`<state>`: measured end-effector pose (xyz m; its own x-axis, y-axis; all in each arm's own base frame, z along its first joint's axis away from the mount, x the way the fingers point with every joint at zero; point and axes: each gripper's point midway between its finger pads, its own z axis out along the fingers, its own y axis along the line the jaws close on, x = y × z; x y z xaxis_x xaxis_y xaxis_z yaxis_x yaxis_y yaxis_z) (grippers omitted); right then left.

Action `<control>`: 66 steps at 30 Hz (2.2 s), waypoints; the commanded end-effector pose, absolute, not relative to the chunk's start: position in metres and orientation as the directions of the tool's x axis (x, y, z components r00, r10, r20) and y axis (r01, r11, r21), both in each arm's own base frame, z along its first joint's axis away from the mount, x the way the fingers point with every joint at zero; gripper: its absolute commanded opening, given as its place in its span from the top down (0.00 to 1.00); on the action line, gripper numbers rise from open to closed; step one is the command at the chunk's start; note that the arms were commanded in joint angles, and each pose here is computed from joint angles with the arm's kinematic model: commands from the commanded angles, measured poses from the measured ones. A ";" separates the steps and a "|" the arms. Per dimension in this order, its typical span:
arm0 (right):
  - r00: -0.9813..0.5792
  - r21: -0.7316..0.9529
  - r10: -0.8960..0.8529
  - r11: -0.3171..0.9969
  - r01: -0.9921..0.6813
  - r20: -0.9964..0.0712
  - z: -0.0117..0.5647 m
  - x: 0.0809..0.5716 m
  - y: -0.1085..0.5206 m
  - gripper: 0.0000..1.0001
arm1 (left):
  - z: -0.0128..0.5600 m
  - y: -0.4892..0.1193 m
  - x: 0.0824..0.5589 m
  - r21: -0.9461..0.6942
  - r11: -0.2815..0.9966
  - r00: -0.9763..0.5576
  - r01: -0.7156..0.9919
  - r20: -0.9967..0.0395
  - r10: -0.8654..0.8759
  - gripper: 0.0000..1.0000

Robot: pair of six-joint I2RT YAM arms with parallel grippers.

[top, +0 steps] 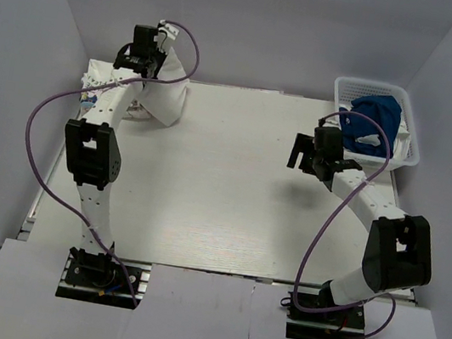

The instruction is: Fold and stack the t-shirts

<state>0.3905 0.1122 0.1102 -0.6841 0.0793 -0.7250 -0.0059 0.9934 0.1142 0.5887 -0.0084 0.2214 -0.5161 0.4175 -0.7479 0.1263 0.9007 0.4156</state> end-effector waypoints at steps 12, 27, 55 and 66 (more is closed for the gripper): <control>-0.641 0.090 0.062 0.996 -0.012 -0.765 0.132 0.403 0.109 0.10 | 0.358 0.035 0.585 0.373 0.926 -0.261 0.055 -0.890 0.373 1.00; -0.681 0.062 0.047 0.998 0.002 -0.731 0.121 0.409 0.109 0.10 | 0.284 0.103 0.610 0.216 0.973 -0.353 0.080 -0.907 0.230 1.00; -0.750 0.115 0.068 0.993 -0.010 -0.658 0.114 0.423 0.131 0.10 | 0.244 0.207 0.646 0.045 0.975 -0.300 -0.217 -0.954 -0.023 0.00; -0.738 0.169 0.065 0.983 -0.068 -0.672 0.117 0.420 0.145 0.10 | 0.263 0.152 0.657 -0.164 0.980 -0.124 -0.109 -0.976 -0.177 0.00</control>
